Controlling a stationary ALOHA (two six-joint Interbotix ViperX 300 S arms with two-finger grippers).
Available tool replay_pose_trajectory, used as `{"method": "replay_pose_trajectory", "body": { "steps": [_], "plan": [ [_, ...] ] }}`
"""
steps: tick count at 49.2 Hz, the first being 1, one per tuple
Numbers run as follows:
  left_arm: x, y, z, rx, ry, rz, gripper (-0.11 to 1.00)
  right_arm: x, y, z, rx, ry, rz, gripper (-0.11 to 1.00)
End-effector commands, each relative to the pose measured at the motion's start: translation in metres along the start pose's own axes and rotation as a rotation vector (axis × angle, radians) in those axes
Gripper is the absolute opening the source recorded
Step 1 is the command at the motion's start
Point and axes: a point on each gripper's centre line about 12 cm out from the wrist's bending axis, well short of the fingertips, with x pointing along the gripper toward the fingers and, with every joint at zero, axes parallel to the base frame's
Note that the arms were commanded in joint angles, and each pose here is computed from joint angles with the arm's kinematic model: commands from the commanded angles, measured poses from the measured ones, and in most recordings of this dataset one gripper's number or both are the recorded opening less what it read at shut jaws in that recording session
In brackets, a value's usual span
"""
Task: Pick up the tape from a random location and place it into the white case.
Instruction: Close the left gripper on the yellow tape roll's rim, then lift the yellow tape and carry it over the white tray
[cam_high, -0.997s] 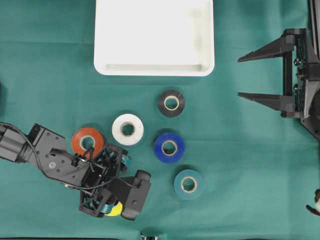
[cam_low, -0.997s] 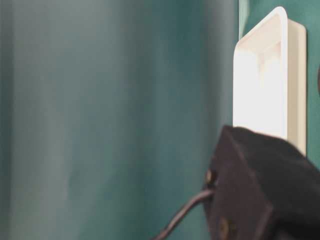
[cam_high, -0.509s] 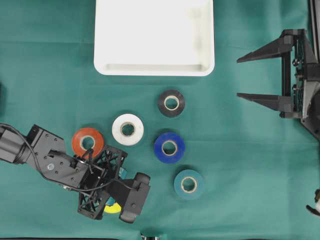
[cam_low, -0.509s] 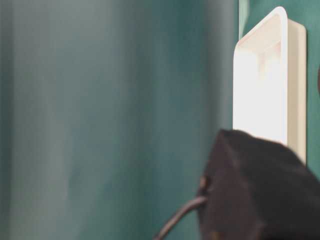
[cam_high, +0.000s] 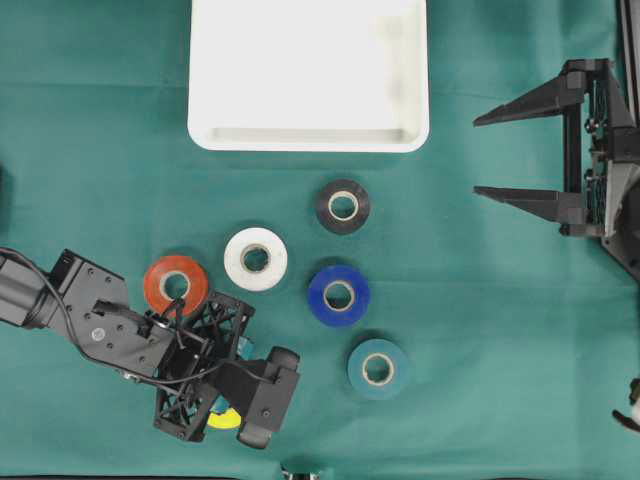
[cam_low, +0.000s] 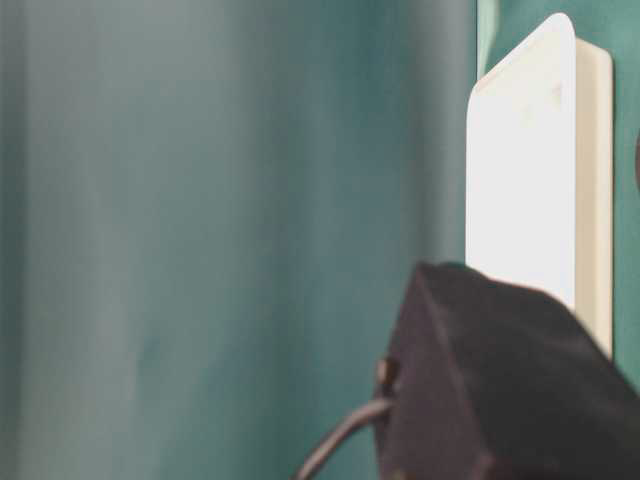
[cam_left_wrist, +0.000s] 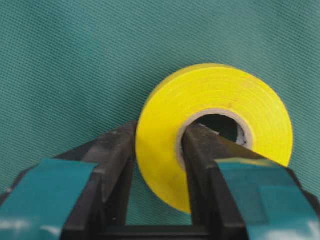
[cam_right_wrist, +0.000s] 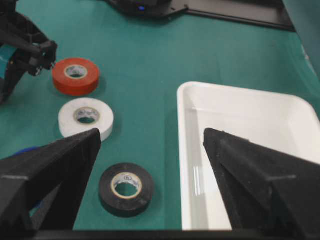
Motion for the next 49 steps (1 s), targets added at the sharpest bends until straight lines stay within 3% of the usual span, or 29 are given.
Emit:
{"method": "replay_pose_trajectory", "body": {
  "steps": [1,49],
  "plan": [
    [-0.027,-0.005,0.021,0.003,-0.079,-0.012,0.23,0.001,0.0,0.004,0.002,-0.009,0.0,0.92],
    [-0.217,-0.011,0.084,0.022,-0.199,-0.011,0.23,0.001,0.0,0.001,0.002,0.018,0.0,0.92]
  ]
}}
